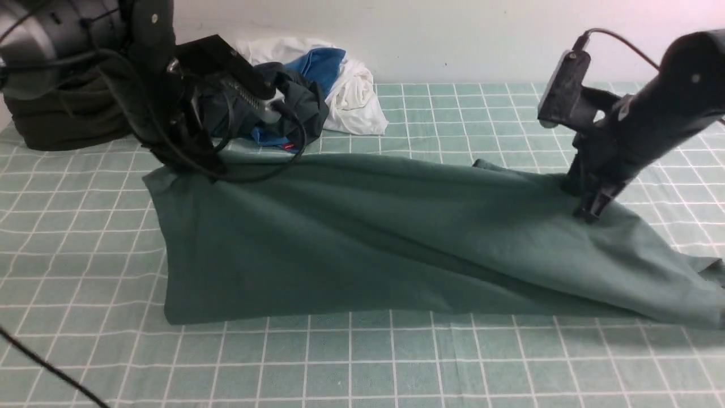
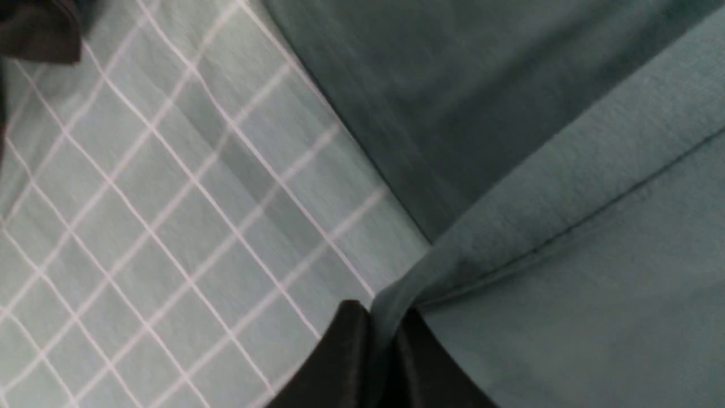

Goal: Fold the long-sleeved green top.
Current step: Use both arms to drag the lower edge of the fabric forward and fold it over the upper edge

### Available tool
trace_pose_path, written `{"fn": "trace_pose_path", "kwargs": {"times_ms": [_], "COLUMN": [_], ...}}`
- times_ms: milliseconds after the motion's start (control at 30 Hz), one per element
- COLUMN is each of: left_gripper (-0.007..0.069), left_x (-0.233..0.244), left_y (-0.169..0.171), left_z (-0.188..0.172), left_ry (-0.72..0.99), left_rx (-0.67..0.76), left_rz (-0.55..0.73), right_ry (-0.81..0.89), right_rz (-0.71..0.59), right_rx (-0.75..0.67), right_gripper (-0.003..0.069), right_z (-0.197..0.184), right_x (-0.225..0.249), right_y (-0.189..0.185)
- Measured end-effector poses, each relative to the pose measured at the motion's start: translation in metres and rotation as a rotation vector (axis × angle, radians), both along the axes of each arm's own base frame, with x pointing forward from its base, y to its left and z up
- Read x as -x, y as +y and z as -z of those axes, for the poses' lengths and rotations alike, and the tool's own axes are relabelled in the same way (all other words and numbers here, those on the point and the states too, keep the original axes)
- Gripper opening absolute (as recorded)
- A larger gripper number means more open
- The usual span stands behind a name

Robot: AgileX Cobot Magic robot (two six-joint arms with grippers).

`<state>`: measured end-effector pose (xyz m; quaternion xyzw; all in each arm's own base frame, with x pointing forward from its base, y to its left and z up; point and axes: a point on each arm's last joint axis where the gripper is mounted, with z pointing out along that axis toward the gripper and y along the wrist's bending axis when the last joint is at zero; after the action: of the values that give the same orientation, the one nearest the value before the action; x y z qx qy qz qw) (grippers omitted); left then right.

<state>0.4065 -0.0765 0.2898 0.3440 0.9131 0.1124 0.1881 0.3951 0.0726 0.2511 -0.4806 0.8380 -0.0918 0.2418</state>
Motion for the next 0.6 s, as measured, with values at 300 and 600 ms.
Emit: {"fn": "trace_pose_path", "kwargs": {"times_ms": [300, 600], "left_gripper": [0.0036, 0.028], "left_x": [-0.078, -0.09], "left_y": [0.003, 0.011], "left_z": [0.076, 0.074], "left_ry": [-0.005, -0.056], "left_rx": [0.008, 0.048], "left_rz": [-0.025, -0.105], "right_ry": [-0.094, -0.042], "right_rz": [0.107, 0.457], "right_rx": [-0.046, -0.145], "right_gripper": [0.0101, 0.0368], "right_z": [0.04, -0.006], "right_x": [-0.065, -0.054], "right_y": [0.006, -0.007]}}
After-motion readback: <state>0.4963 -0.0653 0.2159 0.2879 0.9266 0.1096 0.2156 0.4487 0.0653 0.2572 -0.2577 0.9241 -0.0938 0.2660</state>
